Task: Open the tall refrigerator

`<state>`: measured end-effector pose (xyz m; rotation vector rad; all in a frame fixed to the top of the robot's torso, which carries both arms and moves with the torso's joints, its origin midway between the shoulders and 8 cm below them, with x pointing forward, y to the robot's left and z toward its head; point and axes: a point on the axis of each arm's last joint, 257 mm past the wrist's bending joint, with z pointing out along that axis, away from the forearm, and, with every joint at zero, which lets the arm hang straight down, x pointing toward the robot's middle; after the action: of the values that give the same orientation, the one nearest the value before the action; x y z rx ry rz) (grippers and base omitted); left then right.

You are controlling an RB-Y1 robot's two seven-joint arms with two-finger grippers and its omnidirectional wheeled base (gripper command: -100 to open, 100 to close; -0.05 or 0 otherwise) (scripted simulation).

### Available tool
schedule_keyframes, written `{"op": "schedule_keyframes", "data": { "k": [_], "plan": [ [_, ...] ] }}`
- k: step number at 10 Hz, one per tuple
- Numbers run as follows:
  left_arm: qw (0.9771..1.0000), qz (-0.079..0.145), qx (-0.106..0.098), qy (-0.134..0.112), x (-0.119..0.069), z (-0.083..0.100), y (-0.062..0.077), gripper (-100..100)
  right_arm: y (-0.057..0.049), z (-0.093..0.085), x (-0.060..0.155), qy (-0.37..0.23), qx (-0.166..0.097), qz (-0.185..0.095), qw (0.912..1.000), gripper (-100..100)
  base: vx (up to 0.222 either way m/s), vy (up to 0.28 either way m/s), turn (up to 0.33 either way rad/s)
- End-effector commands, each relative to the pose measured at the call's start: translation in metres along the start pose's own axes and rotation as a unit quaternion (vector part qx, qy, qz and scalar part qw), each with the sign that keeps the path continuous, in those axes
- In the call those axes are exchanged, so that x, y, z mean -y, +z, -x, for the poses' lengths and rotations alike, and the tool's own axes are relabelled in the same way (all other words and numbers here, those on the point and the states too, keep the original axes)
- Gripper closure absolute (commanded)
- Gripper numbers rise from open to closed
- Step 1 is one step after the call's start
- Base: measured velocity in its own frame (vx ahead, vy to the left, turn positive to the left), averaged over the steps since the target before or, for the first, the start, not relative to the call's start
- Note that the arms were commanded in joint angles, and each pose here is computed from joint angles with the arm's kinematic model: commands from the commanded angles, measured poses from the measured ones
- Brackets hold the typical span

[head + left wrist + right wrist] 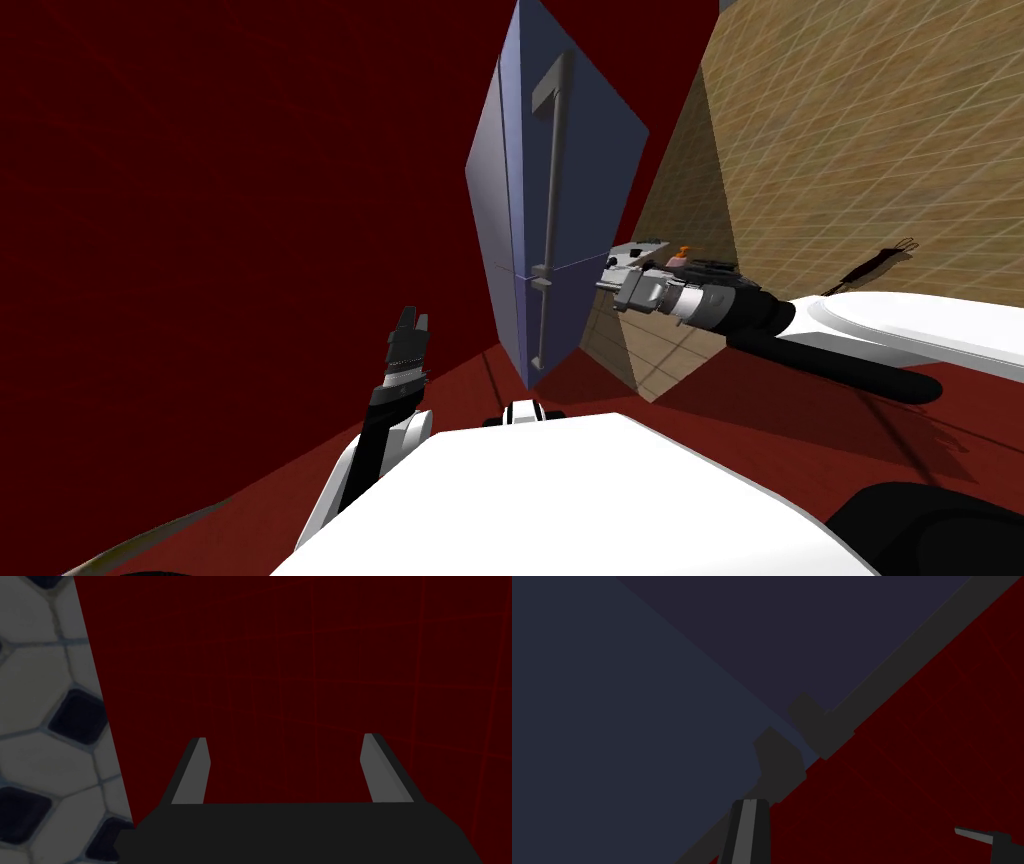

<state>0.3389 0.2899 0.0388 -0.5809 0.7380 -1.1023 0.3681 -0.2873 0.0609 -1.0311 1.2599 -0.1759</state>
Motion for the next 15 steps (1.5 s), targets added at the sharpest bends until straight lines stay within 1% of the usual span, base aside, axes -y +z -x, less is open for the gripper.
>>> {"op": "schedule_keyframes", "data": {
  "k": [1,4,5,6,7,8,9,12,13,15],
  "plan": [
    [1.0000,0.000,0.000,0.000,0.000,0.000,0.000,0,0.002,0.017,-0.015,-0.001,0.018,0.016,0.9997,100,-0.058,-0.276,0.056],
    [1.0000,0.000,0.000,0.000,0.000,0.000,0.000,0,0.004,0.046,-0.041,-0.002,0.052,0.045,0.9977,100,-0.143,-0.357,0.097],
    [1.0000,0.000,0.000,0.000,0.000,0.000,0.000,0,0.006,0.040,-0.037,-0.002,0.045,0.039,0.9982,100,-0.085,-0.185,0.021],
    [1.0000,0.000,0.000,0.000,0.000,0.000,0.000,0,0.006,0.029,-0.025,-0.009,0.029,0.028,0.9991,-100,0.027,0.115,-0.102],
    [1.0000,0.000,0.000,0.000,0.000,0.000,0.000,0,0.006,0.029,-0.025,-0.009,0.029,0.028,0.9991,-100,0.058,0.217,-0.081],
    [1.0000,0.000,0.000,0.000,0.000,0.000,0.000,0,0.005,0.020,-0.016,-0.012,0.018,0.019,0.9996,-100,0.097,0.231,-0.069],
    [1.0000,0.000,0.000,0.000,0.000,0.000,0.000,0,0.005,0.015,-0.011,-0.013,0.012,0.014,0.9997,-100,0.089,0.230,-0.059],
    [1.0000,0.000,0.000,0.000,0.000,0.000,0.000,0,0.000,-0.011,0.019,-0.022,-0.022,-0.017,0.9994,-100,0.085,0.285,-0.096],
    [1.0000,0.000,0.000,0.000,0.000,0.000,0.000,0,-0.001,-0.016,0.024,-0.023,-0.027,-0.022,0.9991,-100,0.087,0.226,-0.092],
    [1.0000,0.000,0.000,0.000,0.000,0.000,0.000,0,-0.006,-0.031,0.042,-0.029,-0.047,-0.040,0.9977,-100,0.065,0.237,-0.093]
  ]
}}
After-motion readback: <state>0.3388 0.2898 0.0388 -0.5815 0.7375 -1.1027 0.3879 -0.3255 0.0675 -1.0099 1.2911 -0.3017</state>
